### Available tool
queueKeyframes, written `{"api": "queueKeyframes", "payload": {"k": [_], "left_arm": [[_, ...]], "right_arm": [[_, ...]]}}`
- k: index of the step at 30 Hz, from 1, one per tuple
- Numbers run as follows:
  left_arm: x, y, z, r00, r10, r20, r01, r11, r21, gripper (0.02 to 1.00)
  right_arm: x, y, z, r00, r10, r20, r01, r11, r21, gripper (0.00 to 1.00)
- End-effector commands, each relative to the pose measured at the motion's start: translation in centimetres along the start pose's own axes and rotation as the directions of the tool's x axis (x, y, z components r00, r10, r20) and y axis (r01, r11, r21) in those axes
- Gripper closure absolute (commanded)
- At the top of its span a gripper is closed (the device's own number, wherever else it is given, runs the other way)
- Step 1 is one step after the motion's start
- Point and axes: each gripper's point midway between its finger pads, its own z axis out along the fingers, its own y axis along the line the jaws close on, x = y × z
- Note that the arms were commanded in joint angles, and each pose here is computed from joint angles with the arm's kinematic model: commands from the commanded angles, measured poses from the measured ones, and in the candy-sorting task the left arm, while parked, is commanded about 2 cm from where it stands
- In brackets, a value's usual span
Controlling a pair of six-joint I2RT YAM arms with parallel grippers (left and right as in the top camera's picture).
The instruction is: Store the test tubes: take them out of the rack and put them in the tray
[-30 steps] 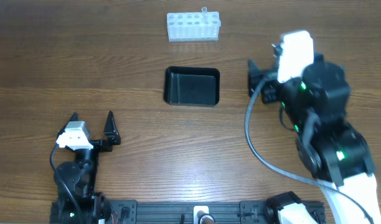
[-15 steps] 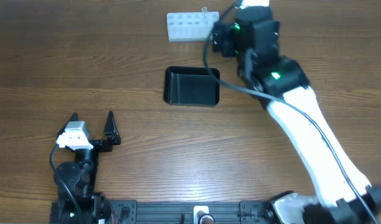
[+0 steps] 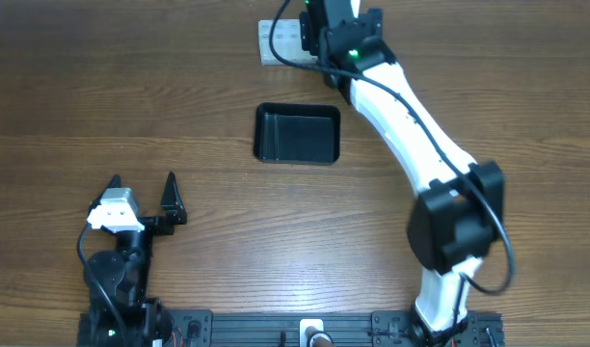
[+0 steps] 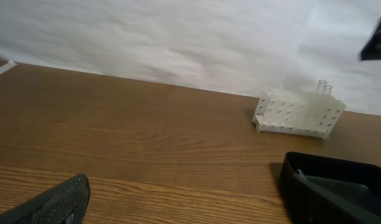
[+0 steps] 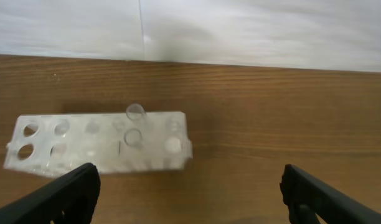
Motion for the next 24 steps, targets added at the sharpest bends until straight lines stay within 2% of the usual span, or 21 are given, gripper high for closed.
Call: {"api": "queueKeyframes", "payload": {"k": [1, 10, 24], "left_arm": [[0.1, 0.3, 0.0, 1.0, 0.014, 0.003, -0.014, 1.0, -0.013, 0.02], [0.1, 0.3, 0.0, 1.0, 0.015, 0.003, -0.015, 1.0, -0.013, 0.02], [0.1, 0.3, 0.0, 1.0, 0.014, 0.003, -0.014, 1.0, -0.013, 0.02]], "right_arm": [[-1.3, 1.3, 2.1, 0.999, -0.003, 0.033, 0.003, 1.0, 0.013, 0.115], [-0.4, 3.1, 5.9, 0.999, 0.006, 0.049, -0.006, 1.0, 0.009, 0.174], [1.2, 4.7, 8.1, 0.999, 0.001, 0.05, 0.0, 1.0, -0.007, 0.237]]}}
